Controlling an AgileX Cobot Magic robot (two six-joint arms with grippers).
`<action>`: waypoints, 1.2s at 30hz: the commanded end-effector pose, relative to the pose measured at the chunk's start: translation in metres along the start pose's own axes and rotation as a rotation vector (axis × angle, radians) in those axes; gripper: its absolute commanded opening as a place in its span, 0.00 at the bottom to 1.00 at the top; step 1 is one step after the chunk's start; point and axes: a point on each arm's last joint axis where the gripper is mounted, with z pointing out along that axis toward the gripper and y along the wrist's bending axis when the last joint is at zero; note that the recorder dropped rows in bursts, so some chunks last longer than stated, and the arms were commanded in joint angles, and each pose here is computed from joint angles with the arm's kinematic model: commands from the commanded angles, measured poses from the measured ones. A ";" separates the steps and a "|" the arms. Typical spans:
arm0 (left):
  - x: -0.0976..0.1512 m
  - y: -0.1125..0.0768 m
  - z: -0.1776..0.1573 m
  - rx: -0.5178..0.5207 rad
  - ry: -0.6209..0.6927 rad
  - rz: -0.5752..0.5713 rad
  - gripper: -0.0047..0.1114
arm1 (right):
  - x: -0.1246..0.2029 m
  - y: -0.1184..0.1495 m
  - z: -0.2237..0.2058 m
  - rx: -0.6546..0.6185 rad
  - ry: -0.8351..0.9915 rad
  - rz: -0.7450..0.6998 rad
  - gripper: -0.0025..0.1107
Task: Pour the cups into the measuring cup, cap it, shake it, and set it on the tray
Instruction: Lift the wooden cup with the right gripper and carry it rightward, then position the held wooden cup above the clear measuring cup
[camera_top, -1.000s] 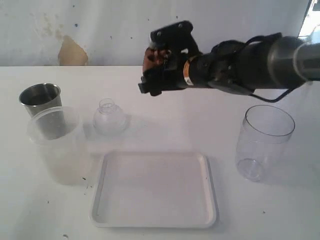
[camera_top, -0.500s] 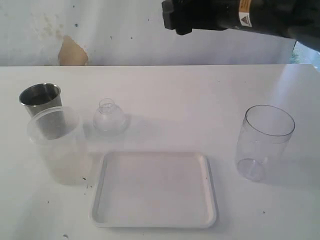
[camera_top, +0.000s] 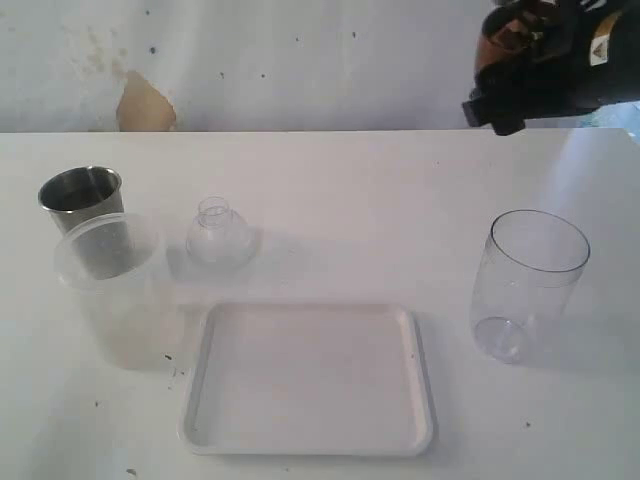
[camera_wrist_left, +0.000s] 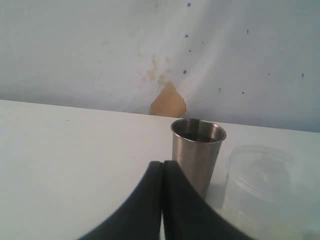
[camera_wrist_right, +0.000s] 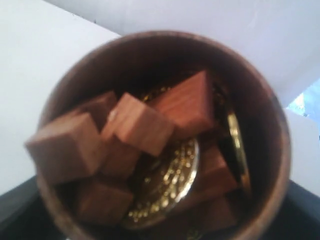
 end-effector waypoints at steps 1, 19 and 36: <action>-0.001 0.000 0.000 -0.001 -0.012 -0.006 0.04 | 0.011 -0.028 -0.005 0.001 0.046 0.032 0.02; -0.002 0.000 0.000 0.000 -0.027 -0.004 0.04 | 0.062 -0.069 -0.056 0.132 0.338 -0.196 0.02; -0.002 0.000 0.000 0.000 -0.027 -0.004 0.04 | 0.082 -0.057 -0.052 0.088 0.379 -0.567 0.02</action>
